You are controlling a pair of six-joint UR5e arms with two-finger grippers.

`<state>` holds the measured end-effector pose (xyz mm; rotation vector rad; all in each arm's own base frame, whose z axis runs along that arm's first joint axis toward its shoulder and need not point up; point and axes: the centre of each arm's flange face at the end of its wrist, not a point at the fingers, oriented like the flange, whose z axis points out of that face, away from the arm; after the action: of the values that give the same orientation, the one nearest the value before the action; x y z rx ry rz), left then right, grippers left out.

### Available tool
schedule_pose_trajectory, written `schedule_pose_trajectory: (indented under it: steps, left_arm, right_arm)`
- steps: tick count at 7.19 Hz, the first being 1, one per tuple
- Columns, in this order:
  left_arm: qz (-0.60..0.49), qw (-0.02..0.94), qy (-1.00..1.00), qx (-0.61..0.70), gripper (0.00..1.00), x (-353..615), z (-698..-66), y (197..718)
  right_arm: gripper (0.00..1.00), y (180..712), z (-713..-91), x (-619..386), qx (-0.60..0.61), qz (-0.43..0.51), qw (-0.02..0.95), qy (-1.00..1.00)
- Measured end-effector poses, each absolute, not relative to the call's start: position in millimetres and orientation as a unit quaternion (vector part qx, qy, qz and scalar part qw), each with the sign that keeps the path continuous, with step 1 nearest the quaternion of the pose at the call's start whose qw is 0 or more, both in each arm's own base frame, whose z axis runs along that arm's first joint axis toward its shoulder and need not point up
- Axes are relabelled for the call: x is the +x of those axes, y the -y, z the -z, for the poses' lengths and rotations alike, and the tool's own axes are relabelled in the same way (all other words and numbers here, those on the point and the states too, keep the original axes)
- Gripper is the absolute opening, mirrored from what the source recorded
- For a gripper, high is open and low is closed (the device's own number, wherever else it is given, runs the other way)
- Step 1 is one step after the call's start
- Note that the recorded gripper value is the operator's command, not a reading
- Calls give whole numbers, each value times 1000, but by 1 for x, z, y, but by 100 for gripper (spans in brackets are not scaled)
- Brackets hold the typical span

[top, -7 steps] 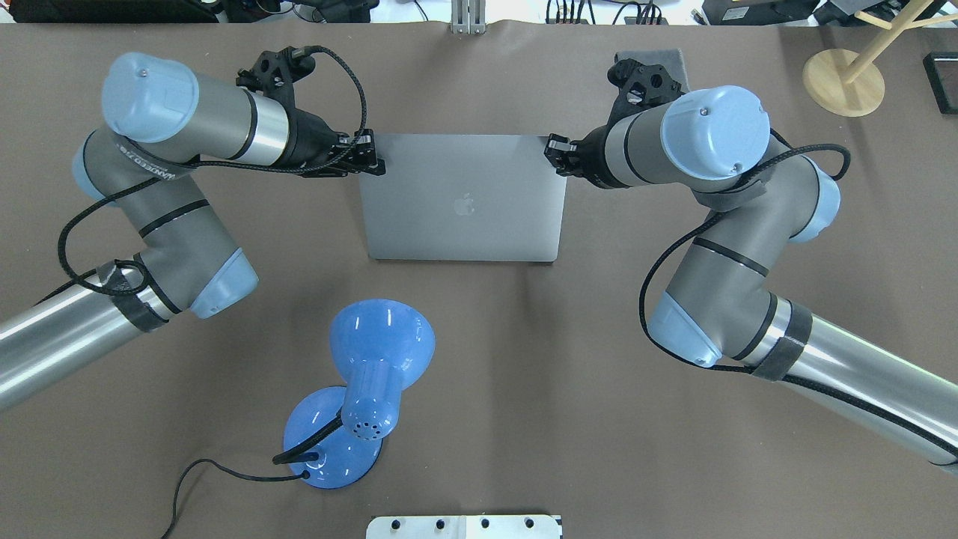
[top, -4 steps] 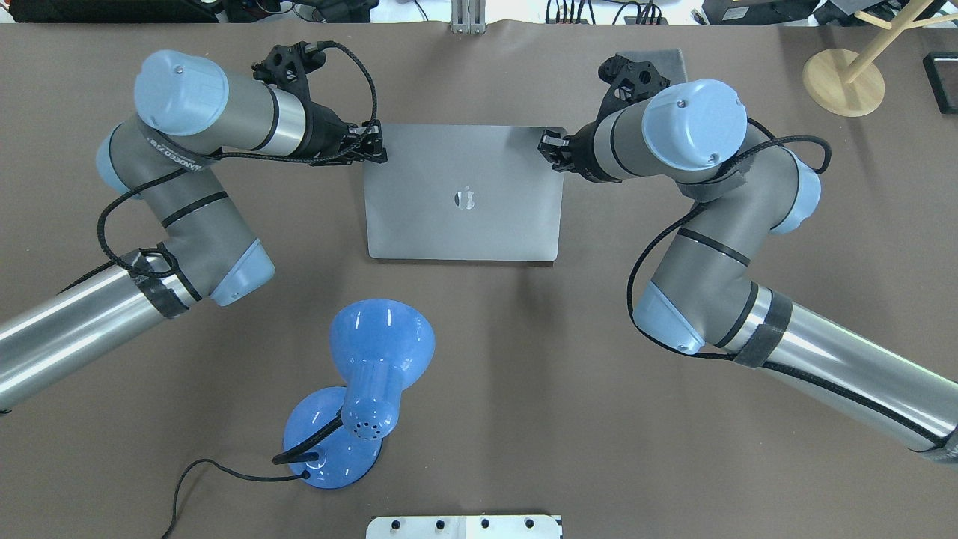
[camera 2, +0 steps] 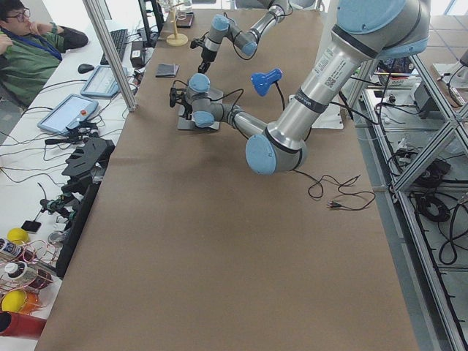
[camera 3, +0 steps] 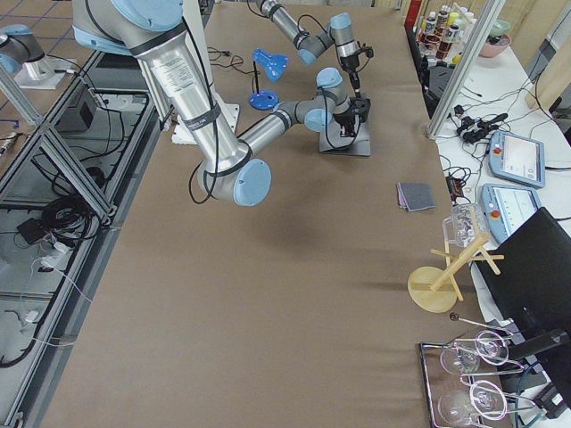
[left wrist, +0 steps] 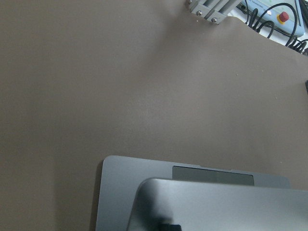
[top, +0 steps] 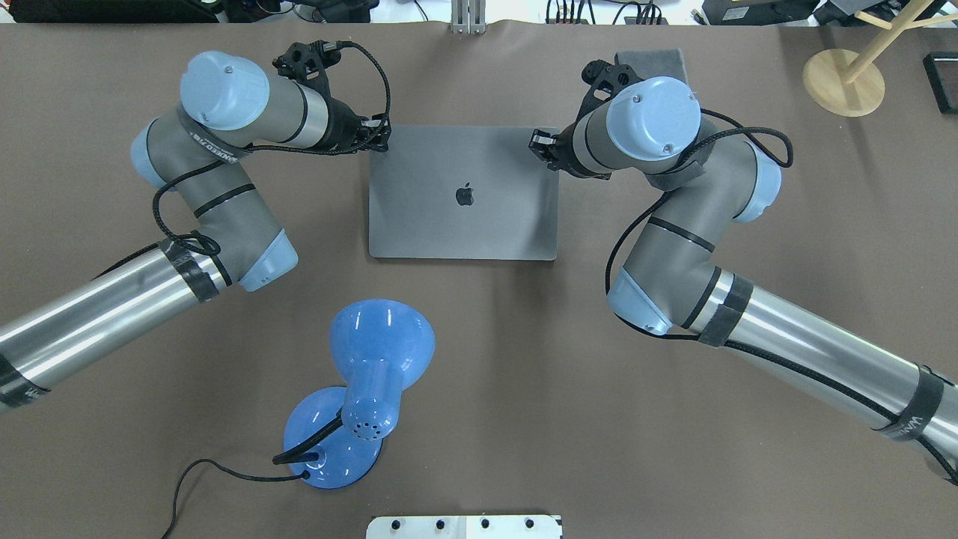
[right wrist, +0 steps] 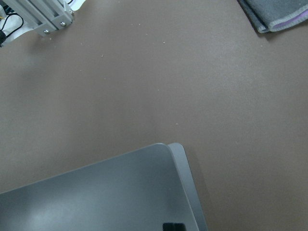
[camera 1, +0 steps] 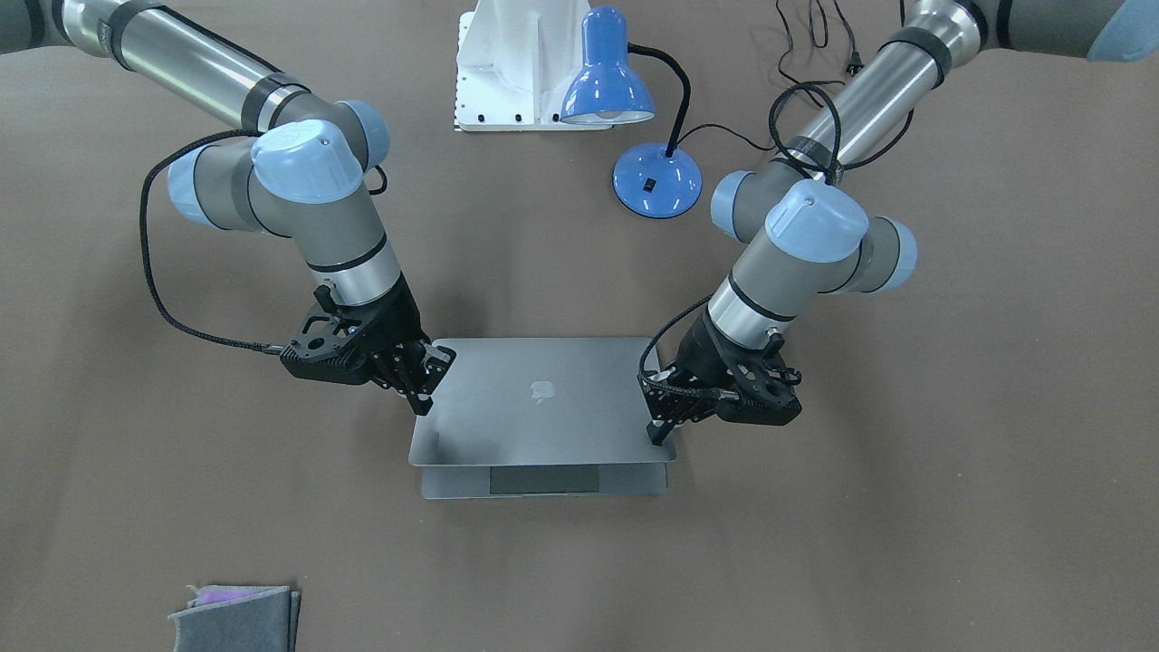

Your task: Close laptop

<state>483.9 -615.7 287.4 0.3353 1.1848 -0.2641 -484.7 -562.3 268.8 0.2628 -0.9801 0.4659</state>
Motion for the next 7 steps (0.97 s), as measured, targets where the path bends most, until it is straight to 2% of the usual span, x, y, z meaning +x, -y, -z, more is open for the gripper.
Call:
schedule_pose_trajectory:
  steps: [4,6,7]
  left_arm:
    - [132,825,-525,164,0,503,-310,628]
    - [132,821,-530,168,0,501,-301,626]
    - [128,817,-537,168,3,496,-287,623]
  right_arm:
    - [0,587,-290,-513,124,-233,862,432]
    - [0,587,-285,-513,125,-232,861,435]
    - [0,587,-282,-506,124,-229,860,439]
